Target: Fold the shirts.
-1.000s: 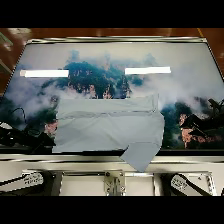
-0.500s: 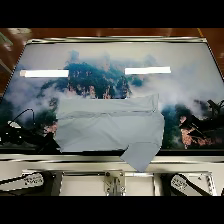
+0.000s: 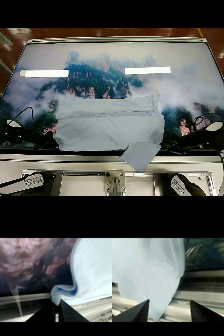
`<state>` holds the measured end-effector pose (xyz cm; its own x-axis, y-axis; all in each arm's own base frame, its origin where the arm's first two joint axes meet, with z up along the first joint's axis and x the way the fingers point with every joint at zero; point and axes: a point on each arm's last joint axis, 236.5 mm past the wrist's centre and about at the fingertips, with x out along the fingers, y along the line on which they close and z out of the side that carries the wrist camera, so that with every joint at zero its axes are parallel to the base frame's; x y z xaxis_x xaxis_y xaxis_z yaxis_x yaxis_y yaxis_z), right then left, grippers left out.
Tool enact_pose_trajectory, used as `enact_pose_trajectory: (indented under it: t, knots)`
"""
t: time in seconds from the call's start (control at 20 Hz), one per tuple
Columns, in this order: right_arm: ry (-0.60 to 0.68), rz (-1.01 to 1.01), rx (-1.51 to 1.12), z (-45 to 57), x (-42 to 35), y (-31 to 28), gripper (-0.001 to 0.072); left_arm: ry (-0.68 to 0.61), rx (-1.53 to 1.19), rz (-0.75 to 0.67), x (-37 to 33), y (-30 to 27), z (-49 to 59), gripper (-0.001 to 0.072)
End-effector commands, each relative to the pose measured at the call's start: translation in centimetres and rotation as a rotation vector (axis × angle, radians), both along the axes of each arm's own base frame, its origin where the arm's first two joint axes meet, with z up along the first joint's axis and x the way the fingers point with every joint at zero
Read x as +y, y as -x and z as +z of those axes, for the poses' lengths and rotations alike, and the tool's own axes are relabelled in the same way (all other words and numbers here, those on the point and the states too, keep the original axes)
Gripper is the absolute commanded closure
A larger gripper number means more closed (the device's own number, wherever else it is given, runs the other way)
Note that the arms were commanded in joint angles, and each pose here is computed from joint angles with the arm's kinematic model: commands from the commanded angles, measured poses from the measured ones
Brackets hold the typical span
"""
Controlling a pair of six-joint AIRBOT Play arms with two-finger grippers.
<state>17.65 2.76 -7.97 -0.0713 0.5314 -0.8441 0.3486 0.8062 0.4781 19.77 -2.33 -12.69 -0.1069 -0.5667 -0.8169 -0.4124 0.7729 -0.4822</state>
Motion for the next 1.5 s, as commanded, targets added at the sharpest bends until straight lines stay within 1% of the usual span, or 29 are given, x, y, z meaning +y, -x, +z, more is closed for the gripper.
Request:
enact_pose_trajectory:
  t: [0.0, 0.2, 0.25, 0.3, 0.45, 0.5, 0.6, 0.8, 0.9, 0.95, 1.0, 1.05, 1.15, 1.2, 1.35, 1.45]
  knots:
    - [-0.030, -0.017, 0.009, -2.4, 3.2, 1.7, 0.0129, 0.004, -0.024, -0.008, -0.1, -0.2, 0.7, 0.0655]
    - [0.050, -0.021, 0.011, -3.5, 2.4, 1.5, 0.0129, 0.006, -0.027, -0.007, -0.2, -0.3, 0.8, 0.0655]
    - [0.055, -0.029, 0.016, -3.6, 2.3, 1.5, 0.0129, 0.006, -0.031, -0.011, -0.2, -0.3, 0.8, 0.0655]
    - [0.046, -0.033, 0.029, -3.8, 2.4, 1.7, 0.0160, 0.005, -0.031, -0.011, -0.2, -0.3, 0.7, 0.0655]
    - [0.033, -0.051, 0.066, -4.8, 2.7, 1.9, 0.0165, 0.005, -0.032, -0.011, -0.2, -0.3, 0.8, 0.0656]
    - [0.029, -0.066, 0.065, -5.1, 2.7, 1.6, 0.0257, 0.005, -0.032, -0.011, -0.2, -0.3, 0.8, 0.0655]
    - [0.009, -0.085, 0.050, -5.2, 3.3, 0.9, 0.0336, 0.005, -0.032, -0.010, -0.2, -0.3, 0.7, 0.0655]
    - [0.020, 0.041, 0.041, -5.3, 5.3, 1.6, 0.0337, 0.000, -0.037, -0.007, -0.1, -0.5, 0.7, 0.0656]
    - [0.025, 0.072, 0.052, -5.3, 5.9, 2.0, 0.0505, 0.000, -0.037, -0.007, -0.1, -0.5, 0.7, 0.0655]
    - [0.020, 0.075, 0.059, -5.2, 6.0, 2.2, 0.0549, -0.001, -0.038, -0.008, 0.0, -0.5, 0.7, 0.0655]
    - [0.017, 0.086, 0.063, -5.0, 6.0, 2.3, 0.0618, -0.004, -0.044, -0.008, 0.1, -0.7, 0.8, 0.0655]
    - [0.014, 0.093, 0.055, -4.7, 6.0, 2.0, 0.0653, -0.008, -0.056, -0.009, 0.3, -1.2, 1.0, 0.0656]
    - [0.011, 0.114, -0.011, -3.2, 5.9, -0.1, 0.0653, 0.006, -0.134, -0.060, 0.5, -2.8, 2.4, 0.0656]
    - [0.015, 0.117, -0.065, -1.9, 5.7, -1.9, 0.0653, 0.043, -0.214, -0.114, 0.1, -4.1, 4.0, 0.0656]
    - [0.022, 0.065, -0.244, 2.8, 5.4, -8.7, 0.0654, 0.049, -0.349, -0.109, 0.8, -8.7, 8.4, 0.0656]
    - [0.026, 0.004, -0.369, 5.4, 5.0, -13.7, 0.0654, -0.001, -0.411, -0.079, 1.8, -11.7, 10.2, 0.0657]
